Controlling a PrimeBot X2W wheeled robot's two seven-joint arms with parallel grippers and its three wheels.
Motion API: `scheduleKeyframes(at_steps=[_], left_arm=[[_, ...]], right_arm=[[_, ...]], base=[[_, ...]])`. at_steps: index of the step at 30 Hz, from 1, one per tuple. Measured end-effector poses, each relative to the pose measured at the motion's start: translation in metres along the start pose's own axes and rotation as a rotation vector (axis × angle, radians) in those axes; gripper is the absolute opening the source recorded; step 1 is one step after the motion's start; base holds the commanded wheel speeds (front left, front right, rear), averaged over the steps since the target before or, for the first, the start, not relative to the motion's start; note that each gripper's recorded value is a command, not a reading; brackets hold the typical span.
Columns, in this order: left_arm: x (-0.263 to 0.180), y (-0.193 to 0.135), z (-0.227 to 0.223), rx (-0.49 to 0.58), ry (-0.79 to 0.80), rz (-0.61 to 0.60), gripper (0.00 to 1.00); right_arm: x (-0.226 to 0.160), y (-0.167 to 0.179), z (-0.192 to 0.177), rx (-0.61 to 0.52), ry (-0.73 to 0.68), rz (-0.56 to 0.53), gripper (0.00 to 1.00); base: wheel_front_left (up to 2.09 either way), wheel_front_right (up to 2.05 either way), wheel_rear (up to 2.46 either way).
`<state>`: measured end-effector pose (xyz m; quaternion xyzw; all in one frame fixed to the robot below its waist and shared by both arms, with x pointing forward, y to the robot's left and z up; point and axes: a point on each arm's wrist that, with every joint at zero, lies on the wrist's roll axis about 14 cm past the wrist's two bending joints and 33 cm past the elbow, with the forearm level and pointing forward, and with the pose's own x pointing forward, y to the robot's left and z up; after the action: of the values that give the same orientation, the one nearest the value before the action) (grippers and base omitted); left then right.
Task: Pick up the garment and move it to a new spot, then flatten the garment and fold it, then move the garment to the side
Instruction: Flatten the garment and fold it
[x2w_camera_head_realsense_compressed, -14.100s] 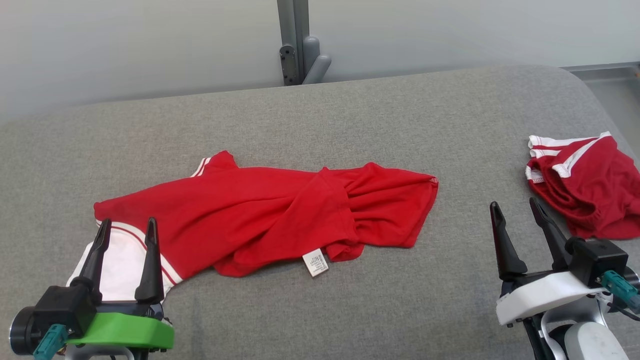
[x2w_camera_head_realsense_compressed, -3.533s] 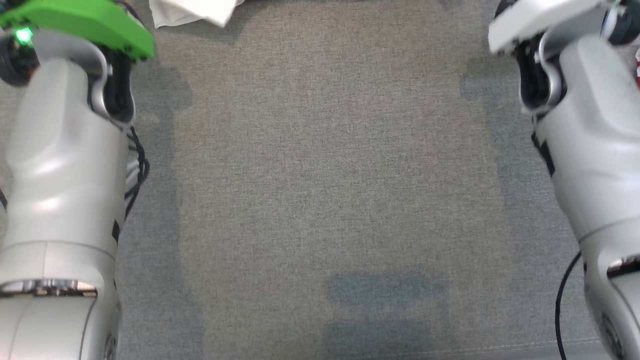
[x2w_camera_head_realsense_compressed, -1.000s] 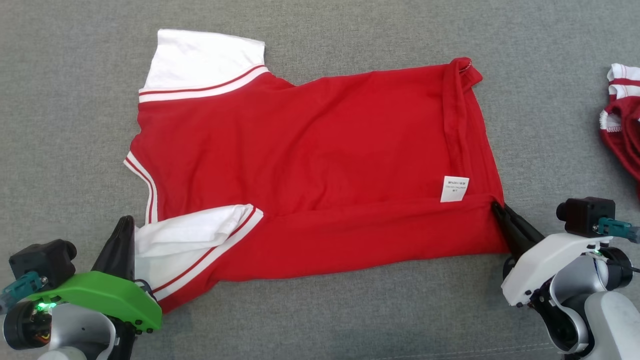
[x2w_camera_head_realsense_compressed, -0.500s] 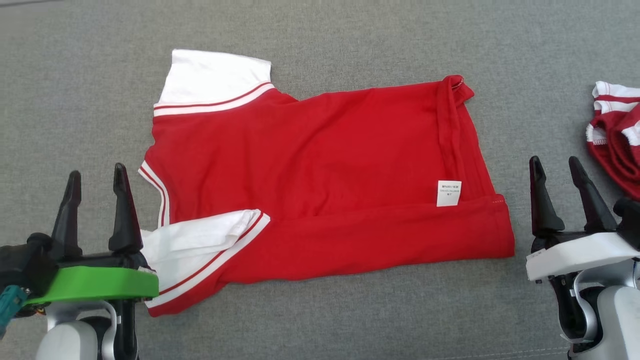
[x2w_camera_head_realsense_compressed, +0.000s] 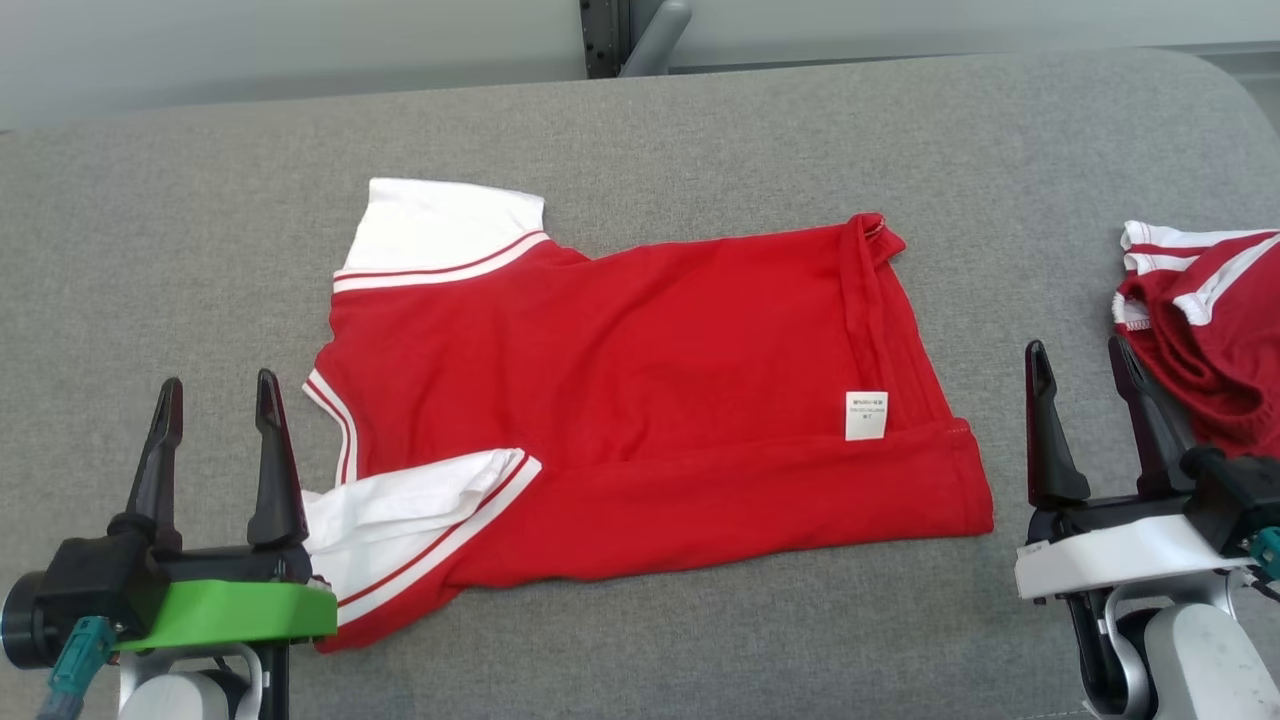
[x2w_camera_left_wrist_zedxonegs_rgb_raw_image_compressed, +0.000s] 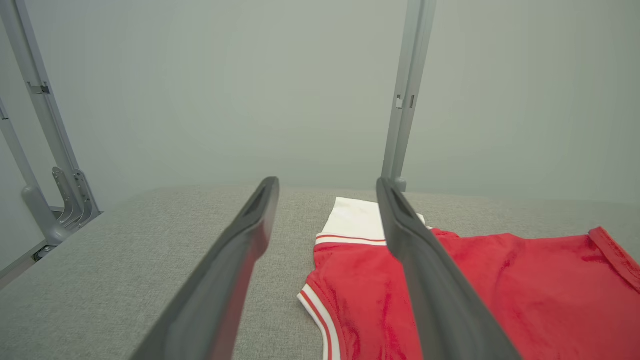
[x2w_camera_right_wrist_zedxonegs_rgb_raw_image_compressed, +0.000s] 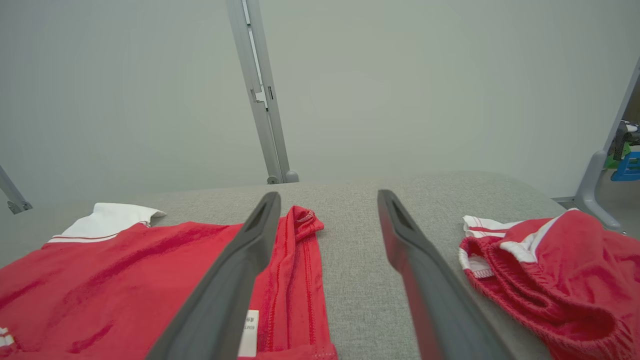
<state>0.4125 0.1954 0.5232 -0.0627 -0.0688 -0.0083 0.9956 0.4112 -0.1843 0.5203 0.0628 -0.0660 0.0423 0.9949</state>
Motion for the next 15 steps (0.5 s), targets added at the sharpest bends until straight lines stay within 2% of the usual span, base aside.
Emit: scheduleKeyframes(at_steps=[15], left_arm=[[-0.017,0.006,-0.001,0.005,0.016,0.026,1.0]], right_arm=[[-0.009,0.005,-0.002,0.01,0.01,0.01,1.0]], base=[[0.0,0.0,0.0]])
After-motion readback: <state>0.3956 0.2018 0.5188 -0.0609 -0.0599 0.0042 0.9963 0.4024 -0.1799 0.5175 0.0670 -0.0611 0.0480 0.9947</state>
